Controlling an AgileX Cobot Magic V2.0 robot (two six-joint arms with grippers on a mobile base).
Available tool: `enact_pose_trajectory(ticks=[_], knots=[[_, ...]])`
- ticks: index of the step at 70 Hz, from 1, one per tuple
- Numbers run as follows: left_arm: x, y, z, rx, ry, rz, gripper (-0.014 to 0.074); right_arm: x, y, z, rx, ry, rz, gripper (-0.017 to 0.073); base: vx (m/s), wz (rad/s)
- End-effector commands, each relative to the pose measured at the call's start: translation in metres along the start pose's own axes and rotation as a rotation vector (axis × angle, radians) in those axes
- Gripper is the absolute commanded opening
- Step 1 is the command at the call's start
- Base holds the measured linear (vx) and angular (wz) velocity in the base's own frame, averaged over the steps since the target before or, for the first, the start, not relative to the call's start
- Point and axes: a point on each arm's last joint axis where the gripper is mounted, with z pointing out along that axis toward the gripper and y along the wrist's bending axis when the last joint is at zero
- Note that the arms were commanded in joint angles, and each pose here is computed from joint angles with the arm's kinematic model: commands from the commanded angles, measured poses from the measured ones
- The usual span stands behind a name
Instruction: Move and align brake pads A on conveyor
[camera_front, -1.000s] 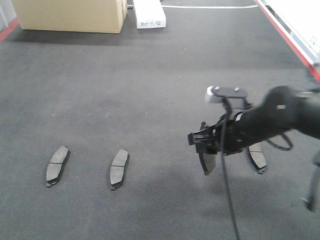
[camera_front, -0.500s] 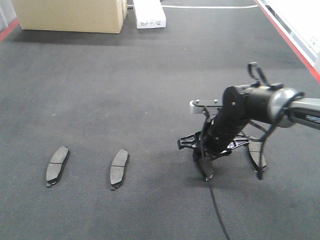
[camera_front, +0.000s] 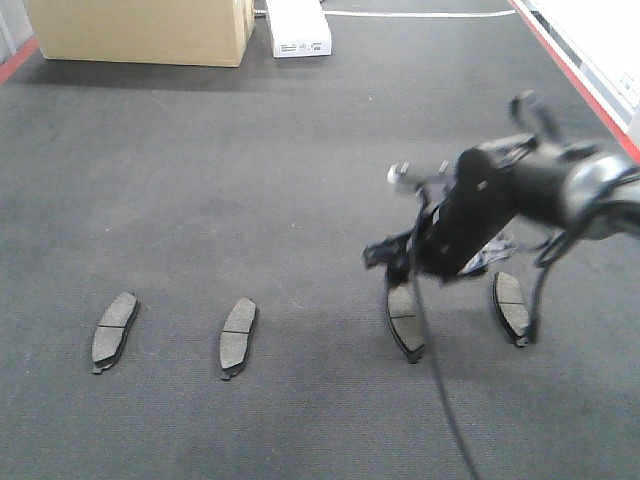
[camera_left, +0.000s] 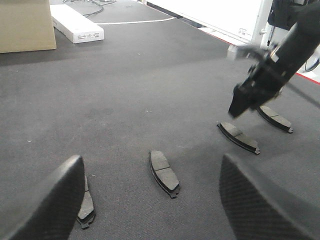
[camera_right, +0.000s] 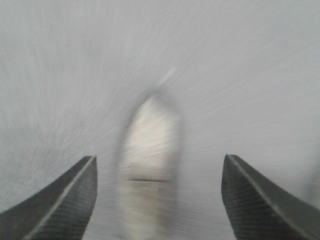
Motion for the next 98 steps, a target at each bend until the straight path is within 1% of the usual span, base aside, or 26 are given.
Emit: enact_pose_trajectory(ticks=[1, 5, 11, 18, 29, 37, 47, 59, 68, 73, 78, 82, 88, 98], knots=[[-0.012, -0.003, -0.001, 0.031, -0.075, 0.005, 0.0534, -0.013, -0.009, -0.057, 0.061, -0.18, -0.038, 0.0515, 0.0, 0.0], [-0.012, -0.003, -0.001, 0.031, -0.075, 0.005, 0.0534, -0.009, -0.011, -0.076, 0.073, -0.213, -0.041, 0.0515, 0.0, 0.0], [-0.012, -0.003, -0.001, 0.031, -0.075, 0.005, 0.0534, 0.001, -0.014, -0.102, 0.071, -0.294, -0.052, 0.0515, 0.0, 0.0], [-0.012, -0.003, -0.001, 0.031, -0.075, 0.005, 0.0534, 0.02, -0.017, -0.132, 0.049, -0.427, -0.064, 0.0515, 0.0, 0.0], [-0.012, -0.003, -0.001, 0.031, -0.075, 0.005, 0.0534, 0.064, -0.024, -0.166, 0.015, -0.585, -0.072, 0.0515, 0.0, 0.0], [-0.012, -0.003, -0.001, 0.031, -0.075, 0.005, 0.0534, 0.097, -0.03, -0.187, 0.02, -0.669, -0.087, 0.0515, 0.0, 0.0], [-0.012, -0.003, -0.001, 0.031, -0.075, 0.005, 0.0534, 0.139, -0.039, -0.211, 0.019, -0.771, -0.086, 0.0515, 0.0, 0.0], [-0.012, -0.003, -0.001, 0.031, -0.076, 0.005, 0.0534, 0.19, -0.048, -0.225, 0.014, -0.885, -0.081, 0.051, 0.0, 0.0], [-0.012, -0.003, -0.001, 0.031, -0.076, 0.005, 0.0534, 0.224, -0.054, -0.224, 0.003, -0.967, -0.077, 0.0507, 0.0, 0.0], [-0.012, -0.003, -0.001, 0.031, -0.076, 0.005, 0.0534, 0.241, -0.056, -0.222, -0.004, -1.036, -0.088, 0.0507, 0.0, 0.0], [-0.012, -0.003, -0.001, 0.031, -0.076, 0.005, 0.0534, 0.256, -0.057, -0.217, -0.006, -1.105, -0.11, 0.0507, 0.0, 0.0], [-0.012, -0.003, -0.001, 0.031, -0.076, 0.005, 0.0534, 0.265, -0.058, -0.211, -0.007, -1.146, -0.126, 0.0507, 0.0, 0.0], [-0.012, -0.003, -0.001, 0.031, -0.076, 0.004, 0.0534, 0.276, -0.058, -0.206, -0.017, -1.211, -0.13, 0.0507, 0.0, 0.0], [-0.012, -0.003, -0.001, 0.032, -0.076, 0.0, 0.0529, 0.28, -0.059, -0.196, -0.02, -1.209, -0.134, 0.0507, 0.0, 0.0]])
